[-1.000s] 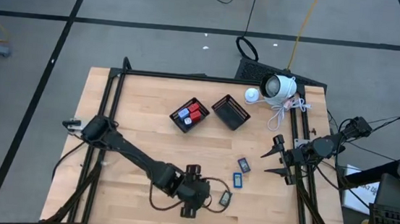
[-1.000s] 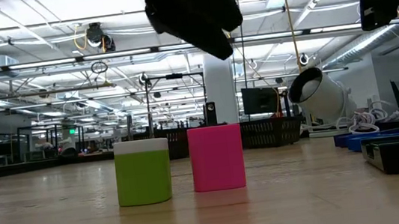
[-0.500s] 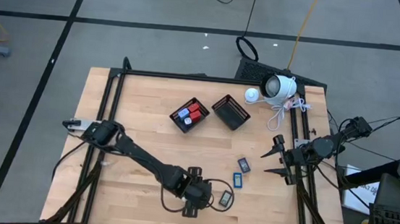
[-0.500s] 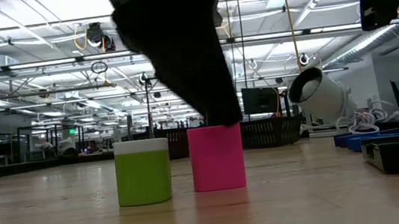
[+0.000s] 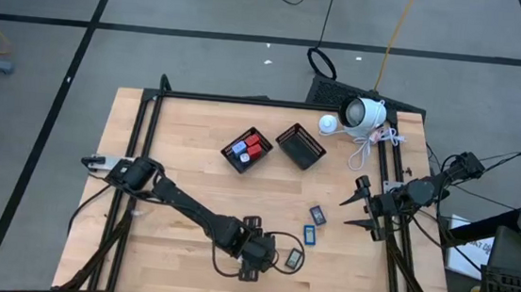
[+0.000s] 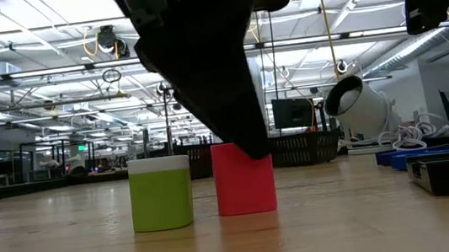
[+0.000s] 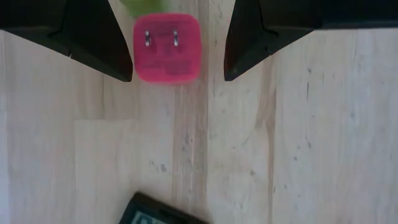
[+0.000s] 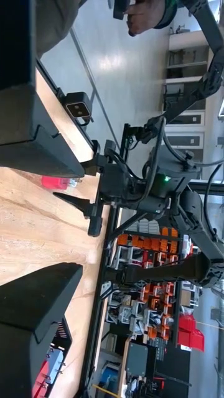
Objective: Pick & Place Office items
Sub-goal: Put the pink charger adapter into the left black bin
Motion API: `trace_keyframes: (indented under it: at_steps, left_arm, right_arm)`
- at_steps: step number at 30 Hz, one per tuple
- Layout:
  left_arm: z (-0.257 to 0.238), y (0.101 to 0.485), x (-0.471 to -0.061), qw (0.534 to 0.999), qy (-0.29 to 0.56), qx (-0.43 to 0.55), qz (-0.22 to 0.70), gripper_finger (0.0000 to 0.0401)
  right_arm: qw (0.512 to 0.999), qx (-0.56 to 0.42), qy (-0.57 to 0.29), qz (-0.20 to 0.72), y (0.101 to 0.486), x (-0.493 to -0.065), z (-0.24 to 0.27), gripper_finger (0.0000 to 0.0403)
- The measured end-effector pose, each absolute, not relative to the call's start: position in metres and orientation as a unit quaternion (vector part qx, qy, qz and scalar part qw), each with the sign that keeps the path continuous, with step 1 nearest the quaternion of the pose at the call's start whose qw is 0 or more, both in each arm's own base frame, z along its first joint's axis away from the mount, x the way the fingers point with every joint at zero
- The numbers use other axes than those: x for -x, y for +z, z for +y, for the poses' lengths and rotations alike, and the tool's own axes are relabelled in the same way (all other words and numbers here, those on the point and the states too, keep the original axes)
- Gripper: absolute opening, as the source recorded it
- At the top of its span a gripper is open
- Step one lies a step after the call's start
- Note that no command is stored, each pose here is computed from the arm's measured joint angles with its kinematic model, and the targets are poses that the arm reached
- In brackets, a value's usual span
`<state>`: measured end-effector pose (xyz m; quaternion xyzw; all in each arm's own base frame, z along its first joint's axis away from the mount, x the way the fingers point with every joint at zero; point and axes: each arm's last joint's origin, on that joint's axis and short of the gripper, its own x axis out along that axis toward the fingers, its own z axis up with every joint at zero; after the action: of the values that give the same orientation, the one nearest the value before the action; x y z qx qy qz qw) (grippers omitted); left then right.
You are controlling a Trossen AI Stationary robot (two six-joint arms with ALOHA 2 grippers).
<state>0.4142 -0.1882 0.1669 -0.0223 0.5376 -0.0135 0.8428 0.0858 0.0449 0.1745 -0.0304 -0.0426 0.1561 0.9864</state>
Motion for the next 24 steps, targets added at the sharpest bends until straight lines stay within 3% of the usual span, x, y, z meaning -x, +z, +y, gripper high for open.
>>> trace_keyframes:
  at_steps: [8,17,24]
  left_arm:
    - [-0.1916,0.1667,-0.4119,0.841,-0.016,0.019,0.541,0.0246]
    - [-0.1936,0.1671,-0.4120,0.844,-0.018,0.017,0.535,0.0151]
    - [-0.1926,0.1671,-0.4123,0.846,-0.007,0.017,0.533,0.0149]
  right_arm:
    - [0.986,0.030,0.156,-0.043,0.1746,-0.0858,0.0449,0.0224]
    - [0.986,0.030,0.156,-0.043,0.1746,-0.0858,0.0449,0.0224]
    - [0.986,0.030,0.156,-0.043,0.1747,-0.0858,0.0449,0.0224]
